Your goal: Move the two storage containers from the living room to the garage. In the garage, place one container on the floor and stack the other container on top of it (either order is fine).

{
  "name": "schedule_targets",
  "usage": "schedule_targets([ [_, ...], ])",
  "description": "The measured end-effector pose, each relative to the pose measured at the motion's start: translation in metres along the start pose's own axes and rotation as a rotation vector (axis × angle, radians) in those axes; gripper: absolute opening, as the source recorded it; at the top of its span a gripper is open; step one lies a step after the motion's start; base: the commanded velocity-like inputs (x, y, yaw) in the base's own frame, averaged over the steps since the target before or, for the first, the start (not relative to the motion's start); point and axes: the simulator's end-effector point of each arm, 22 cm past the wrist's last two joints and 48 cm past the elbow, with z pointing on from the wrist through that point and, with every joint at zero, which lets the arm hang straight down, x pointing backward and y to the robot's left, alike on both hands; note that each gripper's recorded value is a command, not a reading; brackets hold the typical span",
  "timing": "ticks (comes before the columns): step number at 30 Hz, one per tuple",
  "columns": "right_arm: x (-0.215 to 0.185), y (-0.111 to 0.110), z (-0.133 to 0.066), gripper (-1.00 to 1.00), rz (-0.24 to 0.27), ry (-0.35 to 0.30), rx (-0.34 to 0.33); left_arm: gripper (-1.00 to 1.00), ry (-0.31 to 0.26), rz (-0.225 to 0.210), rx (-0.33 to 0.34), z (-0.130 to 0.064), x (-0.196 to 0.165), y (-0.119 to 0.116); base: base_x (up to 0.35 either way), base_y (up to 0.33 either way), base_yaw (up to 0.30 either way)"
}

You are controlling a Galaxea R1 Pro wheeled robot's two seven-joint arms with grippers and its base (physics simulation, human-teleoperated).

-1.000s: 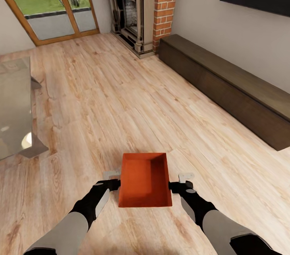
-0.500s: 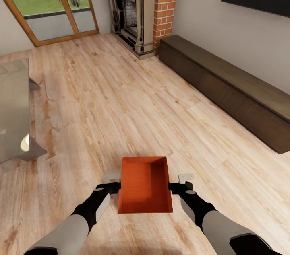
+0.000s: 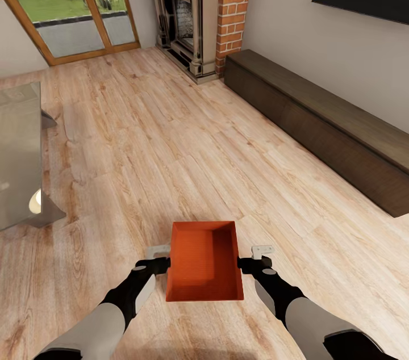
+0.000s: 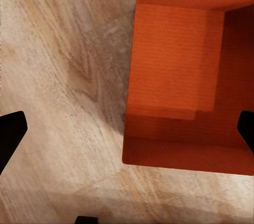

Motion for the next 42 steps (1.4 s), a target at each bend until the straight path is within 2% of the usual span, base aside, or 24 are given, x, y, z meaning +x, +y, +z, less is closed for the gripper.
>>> schedule_targets([
  [7, 0.000, 0.000, 0.000, 1.00, -0.001, 0.000, 0.000, 1.00, -0.002, -0.004, 0.000, 0.000, -0.001, 0.000, 0.000, 0.000, 0.000],
  [37, 0.014, 0.000, 0.038, 1.00, 0.001, 0.000, 0.000, 1.00, 0.004, -0.005, 0.005, 0.038, 0.010, -0.004, 0.000, 0.000, 0.000],
  [42, 0.017, 0.006, 0.044, 1.00, 0.003, 0.001, -0.010, 1.00, 0.002, -0.006, 0.007, 0.045, 0.011, -0.005, 0.000, 0.000, 0.000],
])
